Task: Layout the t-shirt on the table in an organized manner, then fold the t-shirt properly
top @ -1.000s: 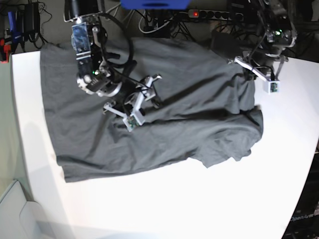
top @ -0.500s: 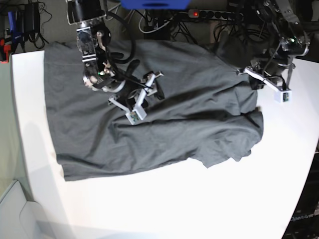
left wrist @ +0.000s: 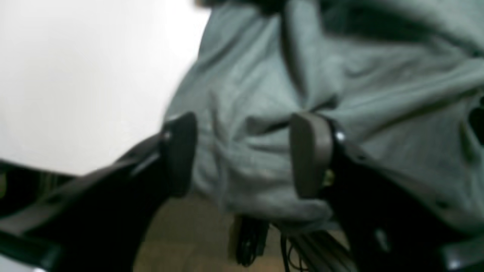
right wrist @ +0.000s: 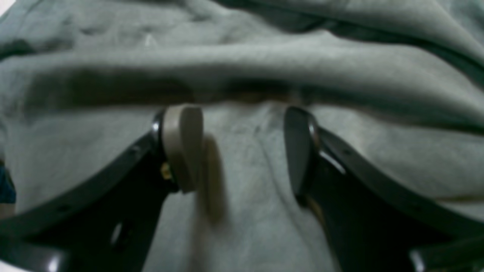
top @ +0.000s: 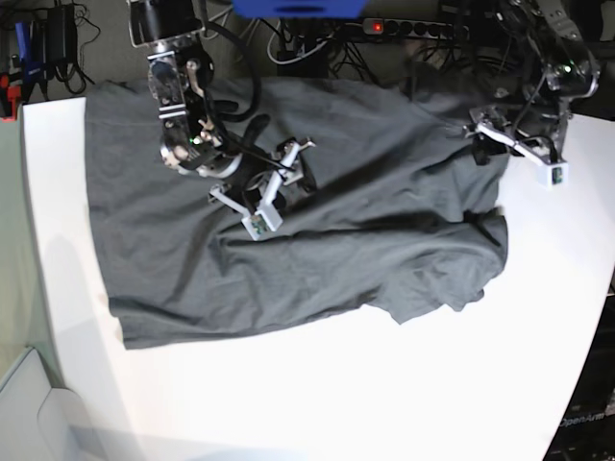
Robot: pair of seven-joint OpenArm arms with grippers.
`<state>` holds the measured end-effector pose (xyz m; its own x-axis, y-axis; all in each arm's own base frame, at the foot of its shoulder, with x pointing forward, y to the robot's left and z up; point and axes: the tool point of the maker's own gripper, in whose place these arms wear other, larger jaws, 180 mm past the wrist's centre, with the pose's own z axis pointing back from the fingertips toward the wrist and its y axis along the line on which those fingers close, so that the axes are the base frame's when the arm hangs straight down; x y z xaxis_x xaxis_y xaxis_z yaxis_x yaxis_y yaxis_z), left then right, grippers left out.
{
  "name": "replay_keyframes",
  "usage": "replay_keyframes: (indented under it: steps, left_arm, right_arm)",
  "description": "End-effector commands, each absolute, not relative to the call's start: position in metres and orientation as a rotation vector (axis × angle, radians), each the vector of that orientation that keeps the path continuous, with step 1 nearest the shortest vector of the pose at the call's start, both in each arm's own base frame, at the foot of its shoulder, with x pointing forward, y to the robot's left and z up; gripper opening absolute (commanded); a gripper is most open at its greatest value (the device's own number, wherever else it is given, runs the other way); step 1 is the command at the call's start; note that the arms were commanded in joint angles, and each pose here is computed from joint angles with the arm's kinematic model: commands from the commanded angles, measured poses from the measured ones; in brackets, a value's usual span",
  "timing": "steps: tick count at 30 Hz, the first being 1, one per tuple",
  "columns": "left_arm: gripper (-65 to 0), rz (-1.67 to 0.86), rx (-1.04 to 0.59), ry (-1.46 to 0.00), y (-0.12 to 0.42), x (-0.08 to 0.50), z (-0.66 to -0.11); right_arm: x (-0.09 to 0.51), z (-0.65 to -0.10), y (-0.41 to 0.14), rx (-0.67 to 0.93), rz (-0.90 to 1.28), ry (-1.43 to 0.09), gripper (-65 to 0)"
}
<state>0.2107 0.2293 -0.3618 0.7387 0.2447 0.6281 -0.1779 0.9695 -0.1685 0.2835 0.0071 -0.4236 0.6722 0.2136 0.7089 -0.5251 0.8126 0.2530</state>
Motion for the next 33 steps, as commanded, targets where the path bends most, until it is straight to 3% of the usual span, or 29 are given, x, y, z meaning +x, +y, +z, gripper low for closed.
replay_keyframes:
  steps: [1, 6, 16, 21, 24, 29, 33]
  left_arm:
    - [-25.4, 0.218, -0.097, -0.758, 0.231, 0.220, -0.349]
    - [-30.2, 0.207, -0.096, -0.808, 0.232, 0.234, -0.336]
    - [-30.1, 0.236, -0.061, -1.028, 0.265, 0.291, -0.273]
    - [-17.9, 0.256, -0.066, -1.114, 0.289, 0.337, -0.246]
    - [-12.9, 0.306, -0.121, -1.068, 0.299, 0.360, -0.263]
    - [-12.8, 0.384, -0.191, -0.953, 0.303, 0.387, -0.308]
    - [-12.8, 0.337, -0.187, -0.964, 0.286, 0.405, -0.327]
  right_arm:
    - [0.287, -0.420, 0.005, 0.457, 0.440, -0.732, -31.8]
    - [0.291, -0.418, 0.006, 0.455, 0.444, -0.737, -31.8]
    - [0.289, -0.426, -0.003, 0.438, 0.448, -0.716, -31.8]
    - [0.295, -0.422, -0.004, 0.432, 0.454, -0.726, -31.8]
    - [0.295, -0.422, -0.004, 0.432, 0.454, -0.726, -31.8]
    - [0.300, -0.419, -0.004, 0.429, 0.457, -0.737, -31.8]
    - [0.301, -0.416, -0.004, 0.428, 0.459, -0.744, -31.8]
